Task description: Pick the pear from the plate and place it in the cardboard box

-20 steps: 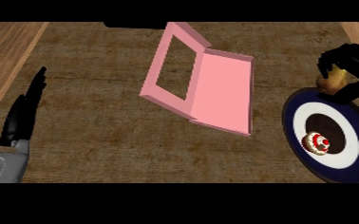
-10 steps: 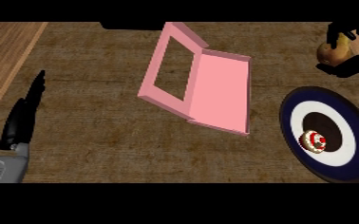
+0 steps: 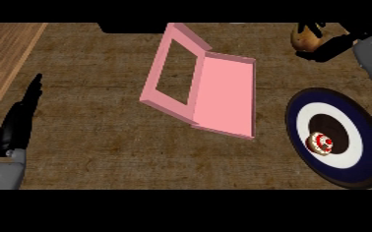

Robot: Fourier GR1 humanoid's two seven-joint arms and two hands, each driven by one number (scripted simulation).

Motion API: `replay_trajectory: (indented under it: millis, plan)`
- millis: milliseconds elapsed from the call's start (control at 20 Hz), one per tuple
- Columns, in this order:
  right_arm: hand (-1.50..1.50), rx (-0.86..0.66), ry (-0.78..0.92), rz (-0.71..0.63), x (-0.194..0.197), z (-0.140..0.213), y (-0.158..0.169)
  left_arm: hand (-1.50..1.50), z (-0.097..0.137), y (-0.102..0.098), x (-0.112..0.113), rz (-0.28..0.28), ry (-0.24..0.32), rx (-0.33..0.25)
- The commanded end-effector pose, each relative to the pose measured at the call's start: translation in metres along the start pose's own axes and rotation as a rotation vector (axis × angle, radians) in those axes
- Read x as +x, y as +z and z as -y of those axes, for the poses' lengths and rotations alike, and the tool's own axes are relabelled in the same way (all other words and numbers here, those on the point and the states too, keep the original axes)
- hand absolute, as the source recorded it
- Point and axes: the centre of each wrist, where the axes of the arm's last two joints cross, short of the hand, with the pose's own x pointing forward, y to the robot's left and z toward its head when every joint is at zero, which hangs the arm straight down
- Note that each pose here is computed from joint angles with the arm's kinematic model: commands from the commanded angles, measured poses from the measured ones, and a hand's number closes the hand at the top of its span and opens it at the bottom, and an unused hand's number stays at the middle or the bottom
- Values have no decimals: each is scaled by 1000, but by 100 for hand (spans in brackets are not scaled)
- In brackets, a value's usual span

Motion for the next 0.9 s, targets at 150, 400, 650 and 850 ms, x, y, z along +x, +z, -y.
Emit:
replay_trajectory:
  millis: [150, 400, 650, 850]
  plan:
    - [150, 60, -179, 29, 39, -21, -72, 0, -12, 5, -13, -13, -7, -9]
    - [150, 106, -268, -16, 62, -61, -106, 0, -6, 2, 2, -5, -4, -7]
    - [150, 130, -268, -51, 86, -102, -141, 0, 14, 7, -2, 17, -15, 3]
    - [150, 167, -233, -76, 96, -141, -146, 0, -15, -10, 12, 5, -6, -4]
